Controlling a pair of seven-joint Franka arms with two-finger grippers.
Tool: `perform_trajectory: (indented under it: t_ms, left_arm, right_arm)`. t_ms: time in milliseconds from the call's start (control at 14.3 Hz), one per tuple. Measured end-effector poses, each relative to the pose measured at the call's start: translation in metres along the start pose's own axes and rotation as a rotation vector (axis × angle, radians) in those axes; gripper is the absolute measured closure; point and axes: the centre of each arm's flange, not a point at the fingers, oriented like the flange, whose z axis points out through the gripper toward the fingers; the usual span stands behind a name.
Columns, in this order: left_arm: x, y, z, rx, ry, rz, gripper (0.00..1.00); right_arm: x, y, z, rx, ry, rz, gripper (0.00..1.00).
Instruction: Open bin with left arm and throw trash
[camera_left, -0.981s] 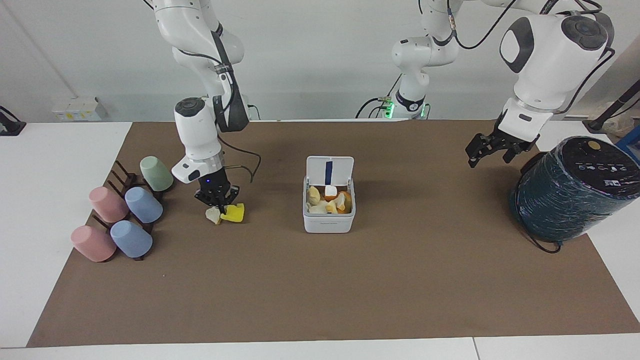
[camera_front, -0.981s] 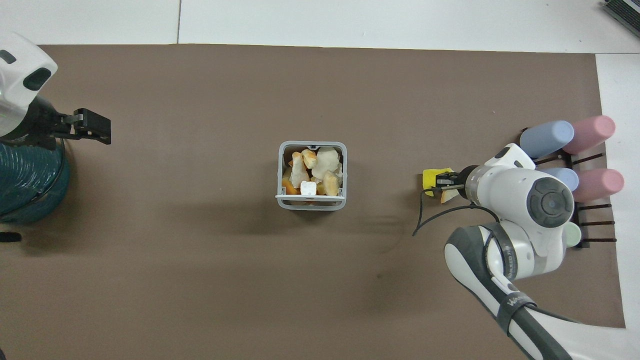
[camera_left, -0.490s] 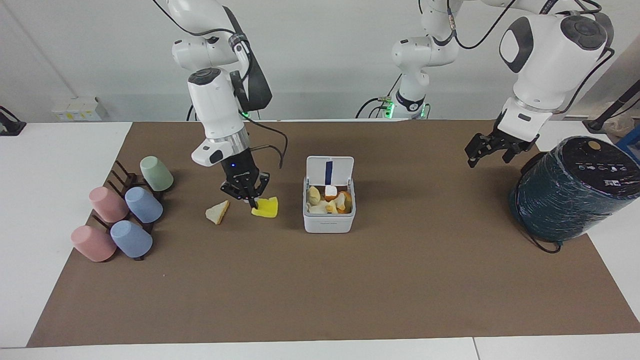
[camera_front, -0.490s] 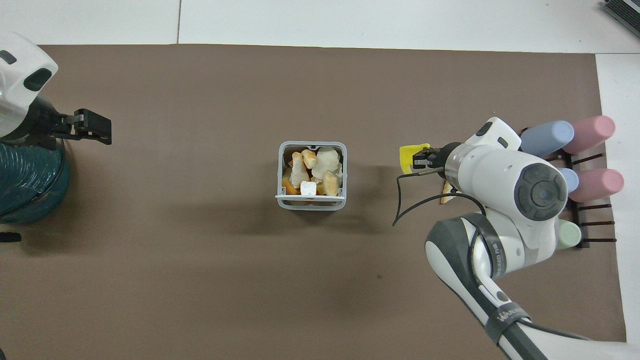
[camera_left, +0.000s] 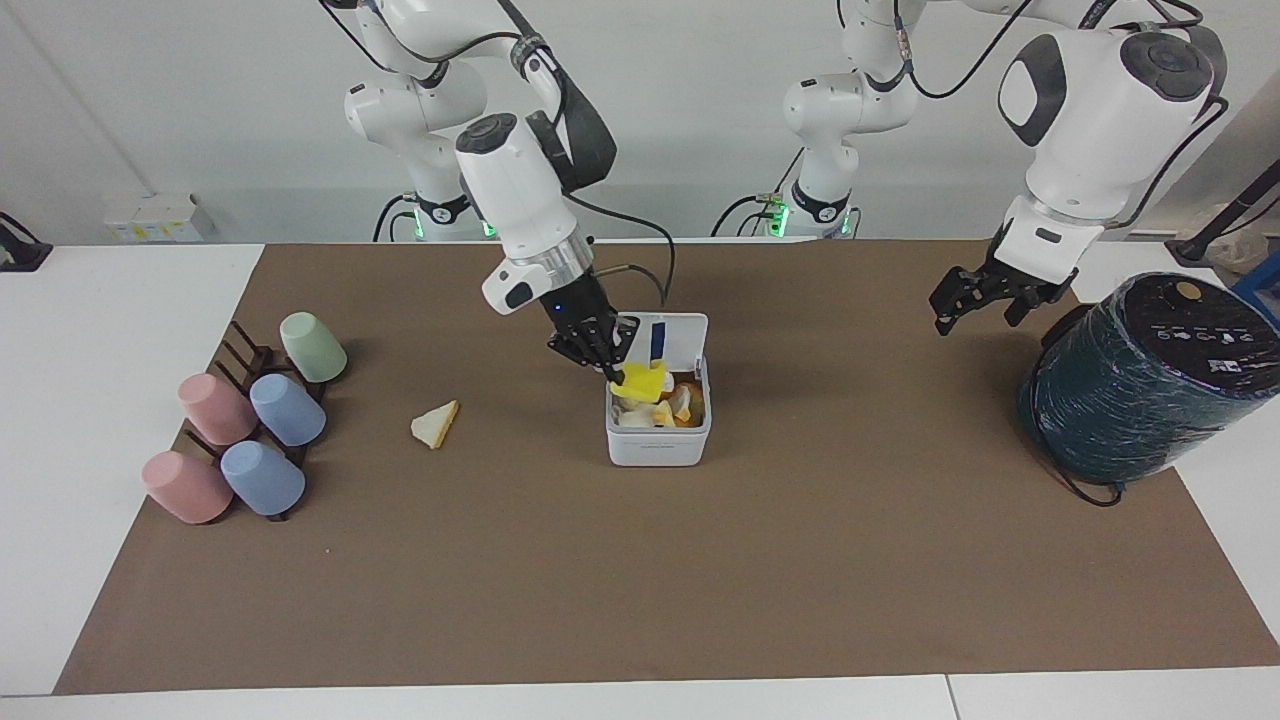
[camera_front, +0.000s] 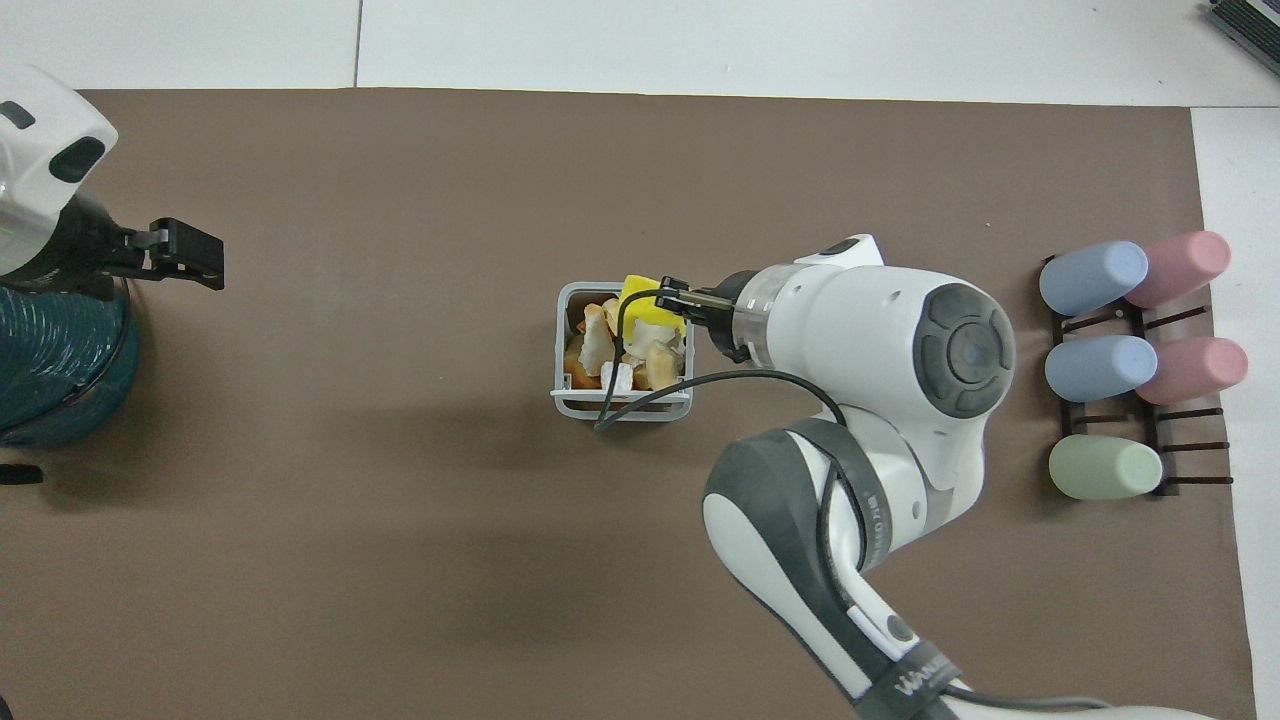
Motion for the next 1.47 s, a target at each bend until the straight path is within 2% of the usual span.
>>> perform_trajectory:
  t_ms: [70, 140, 490, 701, 771, 1051, 1261, 1471]
  left_arm:
    - [0.000, 0.000, 0.000, 0.000, -0.001, 0.000, 0.00]
    - [0.000, 0.000, 0.000, 0.000, -0.001, 0.000, 0.00]
    - [0.000, 0.000, 0.001, 0.000, -0.001, 0.000, 0.00]
    - [0.000, 0.000, 0.001, 0.000, -0.001, 0.000, 0.00]
    - [0.000, 0.000, 0.001, 0.000, -0.001, 0.000, 0.00]
    - [0.000, 0.000, 0.000, 0.000, 0.000, 0.000, 0.00]
    - [-0.002, 0.001, -0.003, 0.000, 0.005, 0.001, 0.00]
    - [-0.002, 0.001, -0.004, 0.000, 0.006, 0.002, 0.00]
  right_arm:
    - [-0.007, -0.005, 0.011, -0.005, -0.016, 0.005, 0.99]
    - [-0.010, -0.007, 0.018, -0.010, -0.025, 0.009, 0.93]
    - [-0.007, -0.003, 0.021, -0.039, -0.052, 0.032, 0.39]
    - [0.013, 0.012, 0.015, -0.071, -0.012, 0.018, 0.07]
    - [0.026, 0.025, 0.011, -0.090, 0.010, -0.001, 0.00]
    - [0.073, 0.083, -0.002, -0.136, 0.042, -0.049, 0.00]
    - [0.082, 0.149, 0.007, -0.199, 0.012, -0.043, 0.00]
    - [0.086, 0.220, 0.011, -0.233, 0.055, -0.089, 0.00]
